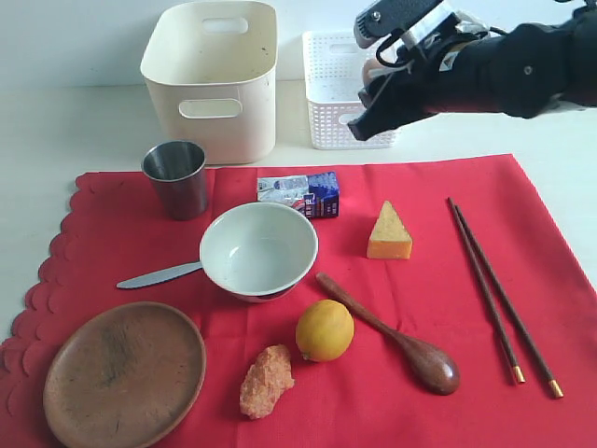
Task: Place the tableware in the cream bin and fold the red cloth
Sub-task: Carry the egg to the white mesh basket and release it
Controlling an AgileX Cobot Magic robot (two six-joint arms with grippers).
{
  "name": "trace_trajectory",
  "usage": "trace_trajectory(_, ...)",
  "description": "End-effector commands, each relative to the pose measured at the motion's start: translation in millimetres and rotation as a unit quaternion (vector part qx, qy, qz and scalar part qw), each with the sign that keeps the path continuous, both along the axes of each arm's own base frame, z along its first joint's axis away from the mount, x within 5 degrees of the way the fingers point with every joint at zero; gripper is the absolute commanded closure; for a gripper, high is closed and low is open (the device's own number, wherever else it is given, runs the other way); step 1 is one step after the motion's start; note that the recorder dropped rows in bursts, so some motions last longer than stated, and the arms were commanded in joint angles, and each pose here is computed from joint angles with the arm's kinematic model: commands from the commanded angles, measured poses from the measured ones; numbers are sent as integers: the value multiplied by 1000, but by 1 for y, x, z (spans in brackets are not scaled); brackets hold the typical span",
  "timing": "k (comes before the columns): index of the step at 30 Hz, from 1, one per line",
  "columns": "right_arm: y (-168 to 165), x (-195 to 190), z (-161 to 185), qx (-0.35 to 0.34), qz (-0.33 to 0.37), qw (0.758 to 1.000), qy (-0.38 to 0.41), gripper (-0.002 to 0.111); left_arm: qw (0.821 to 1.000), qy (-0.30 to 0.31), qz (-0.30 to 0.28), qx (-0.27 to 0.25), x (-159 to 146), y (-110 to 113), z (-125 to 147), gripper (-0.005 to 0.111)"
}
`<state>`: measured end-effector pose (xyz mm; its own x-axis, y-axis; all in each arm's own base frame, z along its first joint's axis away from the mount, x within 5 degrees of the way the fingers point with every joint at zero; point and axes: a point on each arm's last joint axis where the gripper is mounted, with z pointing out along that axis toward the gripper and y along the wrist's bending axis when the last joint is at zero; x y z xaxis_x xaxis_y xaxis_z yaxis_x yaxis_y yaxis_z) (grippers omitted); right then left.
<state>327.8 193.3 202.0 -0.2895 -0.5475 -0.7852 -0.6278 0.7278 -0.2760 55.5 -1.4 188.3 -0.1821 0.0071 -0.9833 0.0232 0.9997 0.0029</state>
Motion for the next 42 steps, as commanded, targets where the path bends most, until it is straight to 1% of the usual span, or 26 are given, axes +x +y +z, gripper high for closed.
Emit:
trace_trajectory(1, 6, 36, -6, 16, -24, 1000, -9, 108, 1000, -7, -2, -1, 0, 0, 2, 104)
trace_trajectory(7, 23, 72, -9, 28, -26, 999, -29, 108, 1000, -7, -2, -1, 0, 0, 2, 104)
trace_trajectory(10, 31, 85, -18, 31, -28, 999, -30, 108, 1000, -7, -2, -1, 0, 0, 2, 104)
trace_trajectory(12, 34, 93, -25, 46, -41, 998, -20, 108, 1000, -7, -2, -1, 0, 0, 2, 104)
trace_trajectory(15, 36, 99, -37, 58, -56, 997, -6, 108, 1000, -7, -2, -1, 0, 0, 2, 104)
trace_trajectory(21, 33, 106, -51, 61, -69, 996, -8, 107, 1000, -7, -2, -1, 0, 0, 2, 104)
trace_trajectory(24, 33, 107, -52, 64, -71, 995, -14, 98, 1000, -7, -2, -1, 0, 0, 2, 104)
trace_trajectory(29, 33, 107, -51, 65, -72, 995, -16, 72, 1000, -7, -2, -1, 0, 0, 2, 104)
trace_trajectory(32, 33, 106, -52, 64, -71, 995, -14, 60, 1000, -7, -2, -1, 0, 0, 2, 104)
trace_trajectory(38, 33, 106, -52, 63, -70, 995, -14, 47, 1000, -7, -2, 0, 0, 0, 2, 104)
trace_trajectory(42, 33, 106, -52, 60, -68, 996, -16, 43, 1000, -7, -2, -1, 0, 0, 2, 104)
